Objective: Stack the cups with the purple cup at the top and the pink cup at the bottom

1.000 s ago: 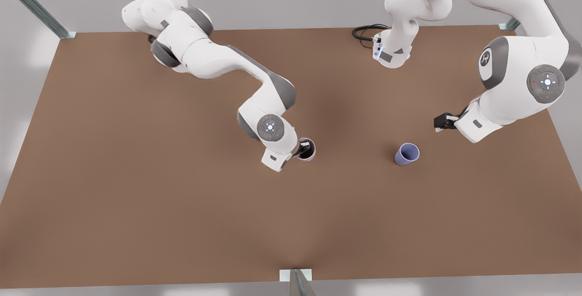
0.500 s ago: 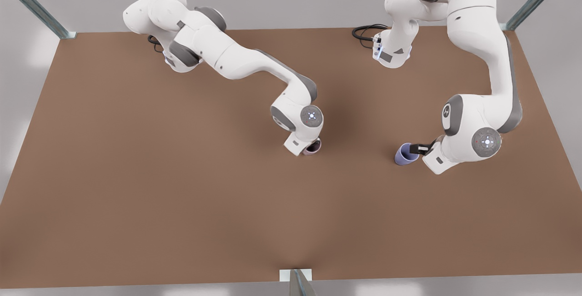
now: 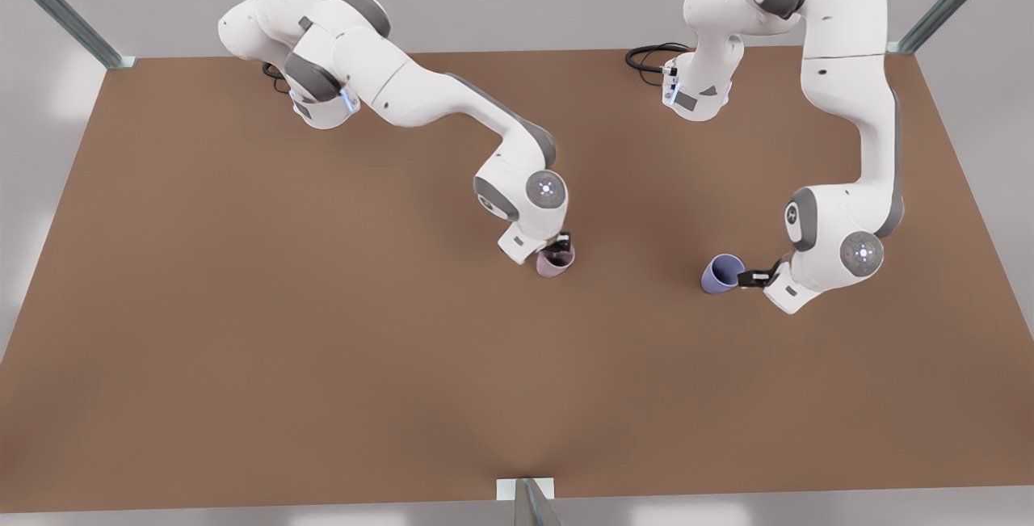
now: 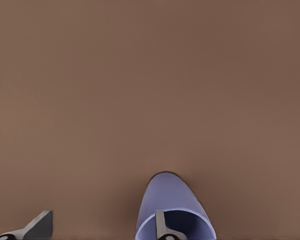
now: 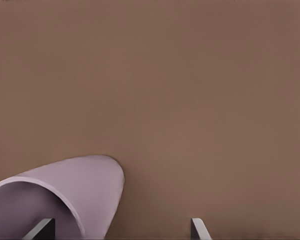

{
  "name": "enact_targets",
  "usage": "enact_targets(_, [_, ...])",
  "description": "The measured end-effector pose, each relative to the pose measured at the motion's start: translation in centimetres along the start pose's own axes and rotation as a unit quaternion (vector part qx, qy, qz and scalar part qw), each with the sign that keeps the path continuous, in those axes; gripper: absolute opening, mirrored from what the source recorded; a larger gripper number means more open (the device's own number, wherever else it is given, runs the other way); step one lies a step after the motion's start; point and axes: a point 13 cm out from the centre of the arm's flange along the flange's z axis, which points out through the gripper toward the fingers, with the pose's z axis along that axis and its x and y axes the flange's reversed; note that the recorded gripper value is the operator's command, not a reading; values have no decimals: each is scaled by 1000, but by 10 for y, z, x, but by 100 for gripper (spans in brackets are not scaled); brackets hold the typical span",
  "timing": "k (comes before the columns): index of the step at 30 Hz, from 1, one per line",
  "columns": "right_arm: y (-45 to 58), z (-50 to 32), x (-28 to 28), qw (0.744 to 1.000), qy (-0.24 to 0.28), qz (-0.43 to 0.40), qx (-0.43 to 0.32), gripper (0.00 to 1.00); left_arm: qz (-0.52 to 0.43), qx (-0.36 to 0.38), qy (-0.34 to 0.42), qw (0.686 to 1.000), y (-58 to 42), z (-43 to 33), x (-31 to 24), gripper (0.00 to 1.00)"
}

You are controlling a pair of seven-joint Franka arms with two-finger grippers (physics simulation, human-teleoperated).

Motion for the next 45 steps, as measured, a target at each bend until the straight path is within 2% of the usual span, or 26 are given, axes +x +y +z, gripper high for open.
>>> enact_targets(9, [-5, -10, -7, 1000, -3, 19, -7, 100, 8, 0, 1, 1000, 0, 13, 1, 100])
enact_targets(13, [-30, -45, -35, 994, 51, 62, -77, 100, 11, -1, -28, 1000, 0, -14, -19, 100])
enact_targets(17, [-215, -112, -110, 986, 29, 146, -69, 100, 7, 8, -44, 999, -4, -45, -28, 100])
enact_targets(20, [-368, -138, -143, 978, 6, 202, -43, 100, 10, 15, -10, 1000, -9, -46, 0, 100])
enact_targets(24, [-517, -282, -202, 960, -69, 258, -88, 100, 10, 21, 49, 999, -12, -14, 41, 100])
enact_targets(25, [-542, -317, -203, 958, -80, 262, -89, 100, 11, 22, 60, 998, -13, -4, 49, 100])
enact_targets(27, [-581, -342, -184, 960, -65, 262, -74, 100, 12, 21, 70, 997, -14, 8, 55, 100])
enact_targets(31, [-606, -268, -124, 973, 17, 232, -14, 100, 11, 20, 68, 997, -13, 22, 52, 100])
enact_targets(40, [-603, -265, -134, 989, 8, 148, -26, 100, 9, 19, 63, 998, -13, 53, 53, 100])
enact_targets(41, [-603, -265, -134, 990, 8, 141, -26, 100, 9, 18, 61, 998, -14, 56, 53, 94])
enact_targets(42, [-603, -265, -134, 990, 8, 135, -27, 100, 10, 19, 59, 998, -15, 58, 53, 68])
enact_targets(43, [-602, -265, -134, 991, 8, 129, -27, 100, 12, 19, 57, 998, -18, 59, 52, 48])
enact_targets(44, [-602, -265, -135, 992, 7, 123, -27, 100, 13, 19, 54, 998, -21, 59, 50, 41])
enact_targets(45, [-601, -265, -135, 993, 7, 116, -28, 100, 15, 19, 52, 998, -23, 58, 49, 41])
